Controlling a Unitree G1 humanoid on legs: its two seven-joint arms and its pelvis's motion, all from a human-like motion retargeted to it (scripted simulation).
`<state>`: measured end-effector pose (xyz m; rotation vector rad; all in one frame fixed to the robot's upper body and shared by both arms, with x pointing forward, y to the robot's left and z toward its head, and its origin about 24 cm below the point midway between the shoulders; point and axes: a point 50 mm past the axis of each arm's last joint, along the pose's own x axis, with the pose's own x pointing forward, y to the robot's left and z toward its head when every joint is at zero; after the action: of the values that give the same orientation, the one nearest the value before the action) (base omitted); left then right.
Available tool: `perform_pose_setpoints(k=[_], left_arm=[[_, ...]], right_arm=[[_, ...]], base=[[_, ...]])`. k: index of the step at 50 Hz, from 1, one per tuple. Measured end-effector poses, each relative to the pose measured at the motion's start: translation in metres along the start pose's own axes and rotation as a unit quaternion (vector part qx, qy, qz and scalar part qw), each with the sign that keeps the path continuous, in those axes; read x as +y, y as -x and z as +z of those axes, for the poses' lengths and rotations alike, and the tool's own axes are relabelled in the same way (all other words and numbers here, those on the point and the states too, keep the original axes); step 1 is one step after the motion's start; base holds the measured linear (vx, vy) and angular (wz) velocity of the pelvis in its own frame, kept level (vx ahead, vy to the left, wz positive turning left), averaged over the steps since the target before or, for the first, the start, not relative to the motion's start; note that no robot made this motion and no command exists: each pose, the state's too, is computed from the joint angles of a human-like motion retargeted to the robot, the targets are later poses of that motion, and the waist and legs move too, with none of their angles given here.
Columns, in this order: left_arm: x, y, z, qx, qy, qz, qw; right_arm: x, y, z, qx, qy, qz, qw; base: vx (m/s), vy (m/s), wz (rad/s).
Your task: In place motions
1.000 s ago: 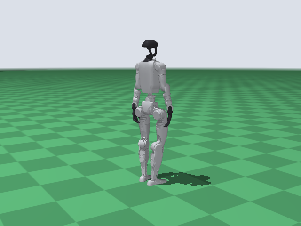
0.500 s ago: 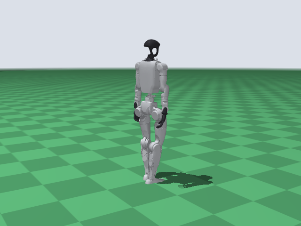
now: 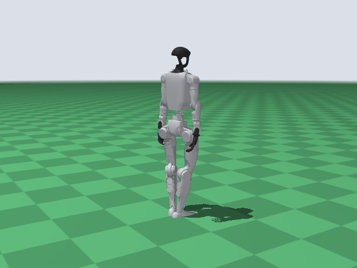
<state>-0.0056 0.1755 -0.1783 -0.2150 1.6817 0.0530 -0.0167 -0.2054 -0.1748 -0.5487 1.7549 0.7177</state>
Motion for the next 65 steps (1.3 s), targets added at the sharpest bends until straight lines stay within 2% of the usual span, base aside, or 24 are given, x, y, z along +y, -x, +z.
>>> perform_pose_setpoints(k=[12, 29, 53, 65], left_arm=[[0.000, 0.000, 0.001, -0.003, 0.002, 0.002, 1.000], [0.000, 0.001, 0.009, -0.018, 0.002, -0.007, 1.000], [0.012, 0.003, -0.002, 0.003, 0.014, 0.003, 1.000], [0.002, 0.002, 0.017, -0.032, 0.008, -0.013, 0.999]], right_arm=[[-0.002, 0.001, 0.017, -0.005, 0.111, -0.011, 0.994], [-0.003, 0.001, -0.003, 0.015, 0.037, -0.003, 0.999], [-0.012, 0.004, 0.022, -0.033, 0.075, -0.023, 0.996], [-0.007, 0.002, 0.005, -0.002, 0.038, -0.016, 0.999]], base=[[0.03, -0.03, 0.35], [0.00, -0.01, -0.06], [-0.02, -0.01, -0.05], [0.01, 0.08, -0.45]])
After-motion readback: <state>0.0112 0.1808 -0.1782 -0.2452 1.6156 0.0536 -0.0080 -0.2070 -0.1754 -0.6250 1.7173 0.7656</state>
